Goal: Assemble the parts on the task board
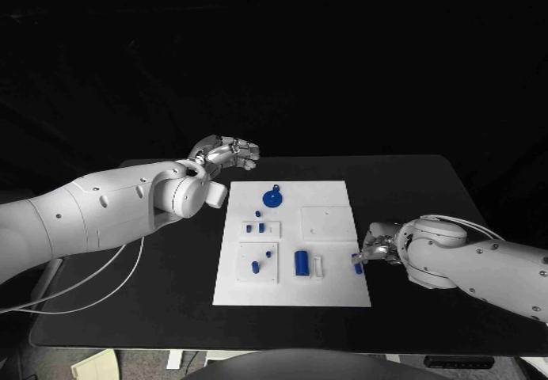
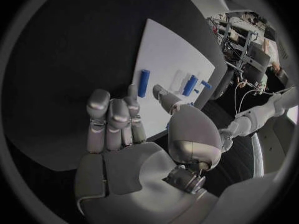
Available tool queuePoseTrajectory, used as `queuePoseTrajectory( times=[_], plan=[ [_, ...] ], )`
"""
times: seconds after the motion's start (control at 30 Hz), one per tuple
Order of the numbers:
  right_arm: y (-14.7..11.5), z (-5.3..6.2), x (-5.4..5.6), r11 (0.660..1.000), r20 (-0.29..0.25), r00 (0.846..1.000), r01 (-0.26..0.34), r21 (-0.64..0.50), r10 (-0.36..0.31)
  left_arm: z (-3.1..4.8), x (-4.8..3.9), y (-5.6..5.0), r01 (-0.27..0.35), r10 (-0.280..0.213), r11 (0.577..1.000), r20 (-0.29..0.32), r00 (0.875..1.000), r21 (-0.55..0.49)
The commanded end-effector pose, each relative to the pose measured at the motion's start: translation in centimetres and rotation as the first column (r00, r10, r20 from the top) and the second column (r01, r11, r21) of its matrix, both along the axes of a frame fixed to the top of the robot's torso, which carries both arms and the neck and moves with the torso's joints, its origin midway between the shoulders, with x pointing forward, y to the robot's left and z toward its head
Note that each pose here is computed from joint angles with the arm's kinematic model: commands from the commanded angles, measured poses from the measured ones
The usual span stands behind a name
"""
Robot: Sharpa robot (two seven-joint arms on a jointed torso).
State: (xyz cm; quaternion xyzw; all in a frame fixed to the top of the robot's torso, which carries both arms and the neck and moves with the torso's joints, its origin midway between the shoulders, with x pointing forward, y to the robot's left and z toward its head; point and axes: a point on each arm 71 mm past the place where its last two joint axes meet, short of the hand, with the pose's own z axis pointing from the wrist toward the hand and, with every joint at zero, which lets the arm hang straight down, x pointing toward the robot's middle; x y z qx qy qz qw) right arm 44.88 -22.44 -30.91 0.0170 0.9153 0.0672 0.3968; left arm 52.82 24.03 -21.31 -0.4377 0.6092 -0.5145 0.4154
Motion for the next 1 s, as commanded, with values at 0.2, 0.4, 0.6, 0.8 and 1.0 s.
queuePoseTrajectory(
  times=[0.2,0.4,0.6,0.8,1.0],
  plan=[
    [0.2,-0.4,-0.1,0.997,0.002,0.999,-0.048,-0.068,0.049,0.13,-0.02,-0.2,0.014,-0.014,1.0,0.004,1.0,-0.012],
    [1.0,-1.2,-0.3,0.993,0.009,0.997,-0.079,-0.088,0.08,0.12,-0.03,-0.2,0.017,-0.017,1.0,0.002,1.0,-0.013],
    [1.0,-1.6,-0.3,0.987,0.019,0.995,-0.098,-0.124,0.102,0.11,-0.04,-0.1,0.014,-0.014,1.0,0.001,1.0,-0.011],
    [0.9,-1.9,-0.4,0.985,0.015,0.994,-0.102,-0.138,0.105,0.09,-0.07,-0.1,0.016,-0.016,1.0,-0.002,1.0,-0.011],
    [1.1,-2.0,-0.4,0.978,0.023,0.991,-0.123,-0.168,0.129,0.08,-0.07,-0.1,0.016,-0.016,1.0,-0.003,1.0,-0.011]
  ],
)
